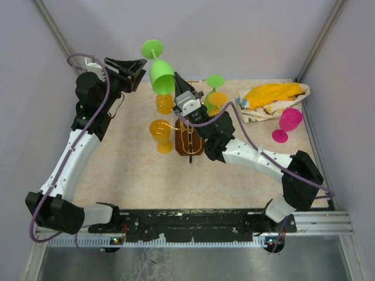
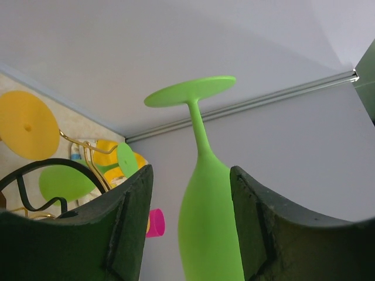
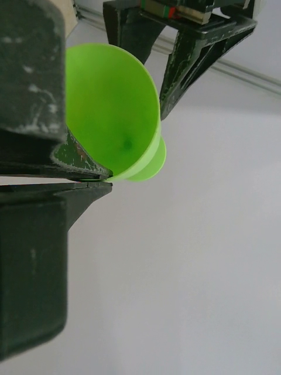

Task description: Place the wine glass upside down on the wine glass rack

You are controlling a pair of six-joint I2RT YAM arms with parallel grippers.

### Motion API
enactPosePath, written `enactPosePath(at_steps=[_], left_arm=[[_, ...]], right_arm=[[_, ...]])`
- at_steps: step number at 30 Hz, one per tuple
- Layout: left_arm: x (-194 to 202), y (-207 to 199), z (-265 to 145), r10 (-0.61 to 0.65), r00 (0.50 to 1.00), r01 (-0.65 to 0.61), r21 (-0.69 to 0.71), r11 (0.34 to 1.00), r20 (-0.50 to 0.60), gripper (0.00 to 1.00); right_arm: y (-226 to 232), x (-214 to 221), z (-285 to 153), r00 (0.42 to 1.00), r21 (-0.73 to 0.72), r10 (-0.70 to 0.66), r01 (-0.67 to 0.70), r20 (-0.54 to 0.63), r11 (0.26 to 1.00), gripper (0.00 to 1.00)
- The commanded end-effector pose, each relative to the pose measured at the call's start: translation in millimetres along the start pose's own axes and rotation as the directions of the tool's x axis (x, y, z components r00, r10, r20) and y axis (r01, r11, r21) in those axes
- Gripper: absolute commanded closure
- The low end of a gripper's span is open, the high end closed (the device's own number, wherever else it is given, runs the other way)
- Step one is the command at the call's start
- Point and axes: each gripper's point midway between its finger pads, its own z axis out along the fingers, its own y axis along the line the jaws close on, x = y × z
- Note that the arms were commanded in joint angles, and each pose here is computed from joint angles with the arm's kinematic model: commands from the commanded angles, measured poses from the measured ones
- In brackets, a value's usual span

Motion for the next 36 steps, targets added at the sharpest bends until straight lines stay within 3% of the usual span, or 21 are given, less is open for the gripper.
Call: enactPosePath(at_steps=[1,24,36], left_arm=[[4.5,-8.0,1.5,0.004,1.000,-0.003,0.032,0.999,-0.016,0.40],[23.2,-7.8,19.8,-0.027,0.996,0.032,0.063,0.998,-0.082,0.51],[25.7,-13.1,20.2,-0.025,0.995,0.034,0.090,0.995,-0.101,0.46]], right_arm=[[-13.5,-35.6,11.2,0.994,0.075,0.026,-0.034,0.106,0.997,1.00],[16.1,-34.5,8.0,0.989,-0.027,0.050,-0.046,0.137,0.999,1.00],[12.5,-35.2,-2.2,0.990,-0.027,0.039,-0.036,0.138,0.999,1.00]])
